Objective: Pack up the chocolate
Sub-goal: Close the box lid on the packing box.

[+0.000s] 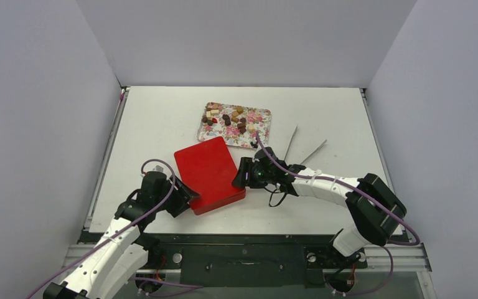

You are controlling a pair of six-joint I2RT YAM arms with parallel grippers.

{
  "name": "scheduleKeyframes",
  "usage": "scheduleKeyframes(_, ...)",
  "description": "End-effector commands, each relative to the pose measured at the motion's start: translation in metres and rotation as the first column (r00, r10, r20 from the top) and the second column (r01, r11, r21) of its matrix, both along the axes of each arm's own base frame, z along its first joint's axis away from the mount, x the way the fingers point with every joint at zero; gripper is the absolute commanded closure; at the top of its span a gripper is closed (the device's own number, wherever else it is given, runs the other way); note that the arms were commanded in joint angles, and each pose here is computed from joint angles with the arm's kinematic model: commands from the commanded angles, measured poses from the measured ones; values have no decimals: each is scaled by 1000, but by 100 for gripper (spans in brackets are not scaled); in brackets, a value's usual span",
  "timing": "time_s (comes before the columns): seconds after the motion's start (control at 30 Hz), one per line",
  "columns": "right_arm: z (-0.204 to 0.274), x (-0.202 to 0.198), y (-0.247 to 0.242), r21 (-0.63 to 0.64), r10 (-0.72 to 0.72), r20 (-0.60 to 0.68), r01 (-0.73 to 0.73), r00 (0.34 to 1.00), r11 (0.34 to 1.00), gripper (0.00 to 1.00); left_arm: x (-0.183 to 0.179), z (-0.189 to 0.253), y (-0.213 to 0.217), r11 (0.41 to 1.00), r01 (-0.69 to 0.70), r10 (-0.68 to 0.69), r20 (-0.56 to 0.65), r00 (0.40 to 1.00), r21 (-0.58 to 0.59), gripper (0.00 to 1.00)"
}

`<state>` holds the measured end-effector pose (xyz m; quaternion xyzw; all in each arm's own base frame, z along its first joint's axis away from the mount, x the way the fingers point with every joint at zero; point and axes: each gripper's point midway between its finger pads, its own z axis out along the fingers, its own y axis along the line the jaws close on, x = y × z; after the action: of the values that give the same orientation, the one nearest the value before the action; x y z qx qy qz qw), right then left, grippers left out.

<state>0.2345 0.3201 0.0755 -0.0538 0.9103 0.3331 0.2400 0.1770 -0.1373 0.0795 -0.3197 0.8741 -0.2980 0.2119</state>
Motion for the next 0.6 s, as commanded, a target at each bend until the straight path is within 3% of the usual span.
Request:
scheduleKeyframes(0.0,11,0,12,51,17,20,-18,1000,999,50,17,38,-13,996,21,-12,107,994,-82,46)
scheduleKeyframes(0.37,8,0,13,49,17,17,-18,1000,999,50,17,47,-12,997,17,-8,111,994,-82,50)
scheduleKeyframes(0.57,8,-1,15,50,20,18,-21,1000,999,48,14,30,-12,997,12,-6,75,997,-75,44)
